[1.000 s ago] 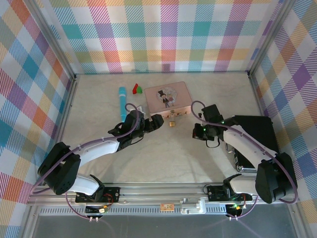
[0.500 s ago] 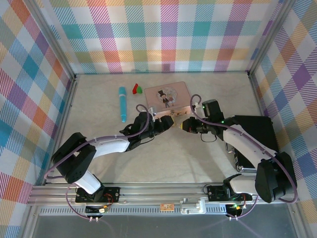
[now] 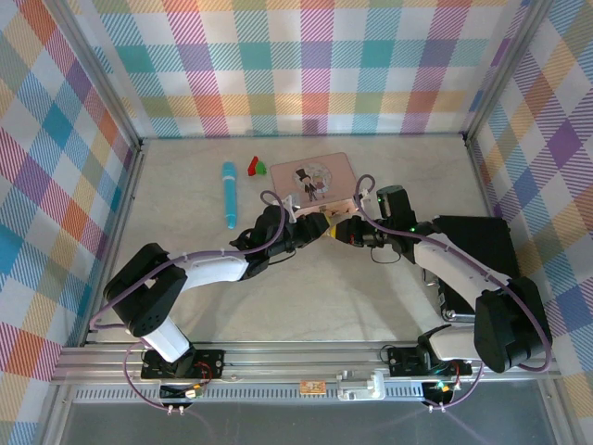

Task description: Unlock the padlock with the key

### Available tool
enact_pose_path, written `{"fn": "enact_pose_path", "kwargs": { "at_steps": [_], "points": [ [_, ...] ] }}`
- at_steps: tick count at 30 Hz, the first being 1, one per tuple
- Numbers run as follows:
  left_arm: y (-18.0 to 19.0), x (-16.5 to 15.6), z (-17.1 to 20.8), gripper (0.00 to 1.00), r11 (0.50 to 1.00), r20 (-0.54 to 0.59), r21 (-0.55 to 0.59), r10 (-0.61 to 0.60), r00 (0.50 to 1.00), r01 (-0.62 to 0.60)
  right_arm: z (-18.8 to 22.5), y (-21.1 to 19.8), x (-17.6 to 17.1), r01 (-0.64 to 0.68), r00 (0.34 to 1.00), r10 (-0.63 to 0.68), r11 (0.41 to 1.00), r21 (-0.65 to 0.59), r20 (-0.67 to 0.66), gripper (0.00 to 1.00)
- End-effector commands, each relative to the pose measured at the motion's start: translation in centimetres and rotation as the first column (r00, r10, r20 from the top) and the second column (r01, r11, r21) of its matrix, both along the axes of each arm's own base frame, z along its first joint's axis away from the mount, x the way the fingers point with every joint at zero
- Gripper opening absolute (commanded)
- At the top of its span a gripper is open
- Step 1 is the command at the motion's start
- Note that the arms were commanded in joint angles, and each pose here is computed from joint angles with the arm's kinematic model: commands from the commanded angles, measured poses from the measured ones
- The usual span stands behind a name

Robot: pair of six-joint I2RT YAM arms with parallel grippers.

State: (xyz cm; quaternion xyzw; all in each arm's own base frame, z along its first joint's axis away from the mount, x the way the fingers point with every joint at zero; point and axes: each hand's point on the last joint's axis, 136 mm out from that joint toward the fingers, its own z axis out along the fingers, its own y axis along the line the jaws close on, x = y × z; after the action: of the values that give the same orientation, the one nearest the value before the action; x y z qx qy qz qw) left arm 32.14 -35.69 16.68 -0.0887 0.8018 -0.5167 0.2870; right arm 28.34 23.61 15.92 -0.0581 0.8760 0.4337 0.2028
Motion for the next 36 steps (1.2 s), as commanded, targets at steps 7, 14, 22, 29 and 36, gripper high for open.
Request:
{"fn": "enact_pose_path", "kwargs": {
  "at_steps": [7, 14, 22, 29, 36],
  "points": [
    [-1.0, 0.3, 1.1, 0.00, 1.000, 0.048, -0.015, -0.017, 0.999, 0.018, 1.2, 0.7, 0.2, -0.028, 0.999, 0.026, 0.999, 0.037, 0.039, 0.00],
    [0.3, 1.3, 3.8, 0.00, 0.991, 0.200, 0.131, -0.022, 0.980, -0.005, 3.6, -1.3, 1.7, 0.005, 0.985, 0.007, 0.998, -0.069, 0.172, 0.31],
    [1.7, 2.4, 8.3, 0.00, 0.964, 0.393, 0.262, -0.072, 0.917, -0.036, 8.9, -1.1, 2.5, -0.071, 0.897, 0.043, 0.996, 0.049, 0.439, 0.38],
    [1.0, 2.1, 11.0, 0.00, 0.985, 0.479, 0.165, -0.132, 0.868, 0.058, 10.1, 0.2, 3.0, -0.181, 0.894, 0.069, 0.959, 0.216, 0.444, 0.43],
    [0.9, 1.1, 11.9, 0.00, 0.986, 0.515, 0.121, -0.161, 0.842, 0.115, 10.1, 1.0, 3.6, -0.248, 0.894, 0.082, 0.910, 0.333, 0.441, 0.39]
  ]
}}
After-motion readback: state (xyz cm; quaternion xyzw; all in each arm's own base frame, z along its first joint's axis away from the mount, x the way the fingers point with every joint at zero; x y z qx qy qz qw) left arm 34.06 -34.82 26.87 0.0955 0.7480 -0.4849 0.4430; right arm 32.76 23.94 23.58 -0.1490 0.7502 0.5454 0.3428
